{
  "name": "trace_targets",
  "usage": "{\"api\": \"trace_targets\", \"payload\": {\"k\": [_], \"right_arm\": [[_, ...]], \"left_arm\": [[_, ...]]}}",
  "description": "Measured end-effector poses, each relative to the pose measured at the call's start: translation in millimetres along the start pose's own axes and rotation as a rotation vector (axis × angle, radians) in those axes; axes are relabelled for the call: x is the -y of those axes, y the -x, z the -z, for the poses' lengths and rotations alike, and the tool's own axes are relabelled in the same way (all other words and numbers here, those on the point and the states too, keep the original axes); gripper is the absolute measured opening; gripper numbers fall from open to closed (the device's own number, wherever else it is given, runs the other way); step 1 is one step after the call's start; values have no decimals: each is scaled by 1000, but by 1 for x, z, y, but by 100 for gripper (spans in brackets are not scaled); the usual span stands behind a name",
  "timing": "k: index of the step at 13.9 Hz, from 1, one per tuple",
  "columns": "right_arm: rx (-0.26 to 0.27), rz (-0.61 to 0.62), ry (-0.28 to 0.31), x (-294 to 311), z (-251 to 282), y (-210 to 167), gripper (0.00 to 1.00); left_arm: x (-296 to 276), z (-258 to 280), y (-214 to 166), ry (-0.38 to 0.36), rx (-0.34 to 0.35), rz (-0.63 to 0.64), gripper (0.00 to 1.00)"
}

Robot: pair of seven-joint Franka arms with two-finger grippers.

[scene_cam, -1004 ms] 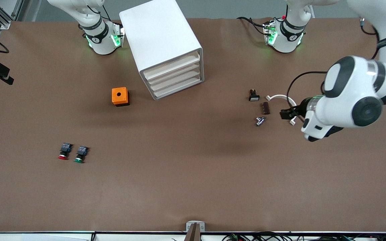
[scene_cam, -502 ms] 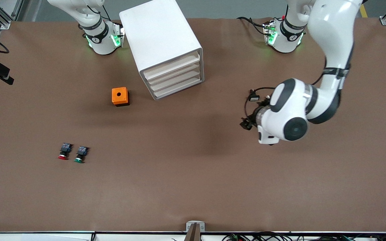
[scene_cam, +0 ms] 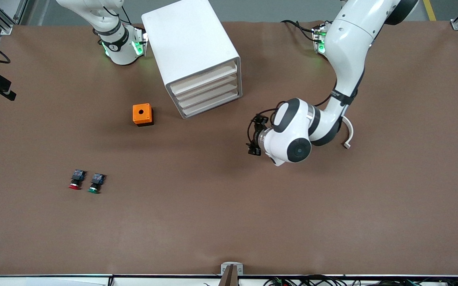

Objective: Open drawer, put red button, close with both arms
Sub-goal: 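Reach the left gripper toward the white cabinet's drawer handle, then grasp the drawer handle with the left gripper while the right gripper reaches the buttons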

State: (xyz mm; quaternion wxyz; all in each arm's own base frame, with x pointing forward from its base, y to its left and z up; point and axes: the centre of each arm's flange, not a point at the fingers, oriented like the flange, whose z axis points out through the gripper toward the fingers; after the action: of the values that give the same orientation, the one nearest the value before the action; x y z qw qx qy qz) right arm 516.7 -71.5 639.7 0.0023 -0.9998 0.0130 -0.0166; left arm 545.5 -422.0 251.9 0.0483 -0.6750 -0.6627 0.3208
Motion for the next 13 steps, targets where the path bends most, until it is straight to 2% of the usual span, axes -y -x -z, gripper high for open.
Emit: {"api": "trace_targets", "payload": {"k": [2, 8, 12, 13], "right_arm": [[0, 0, 0, 0, 0, 0, 100], [1, 0, 0, 0, 0, 0, 100], [-19, 0, 2, 0, 7, -1, 100], [-20, -1, 2, 0, 7, -1, 100]], "left_arm": [[10, -12, 18, -46, 69, 141, 100], [14, -36, 37, -186, 248, 331, 99], [26, -67, 51, -281, 242, 475, 96], [29, -71, 51, -320, 233, 493, 90]]}}
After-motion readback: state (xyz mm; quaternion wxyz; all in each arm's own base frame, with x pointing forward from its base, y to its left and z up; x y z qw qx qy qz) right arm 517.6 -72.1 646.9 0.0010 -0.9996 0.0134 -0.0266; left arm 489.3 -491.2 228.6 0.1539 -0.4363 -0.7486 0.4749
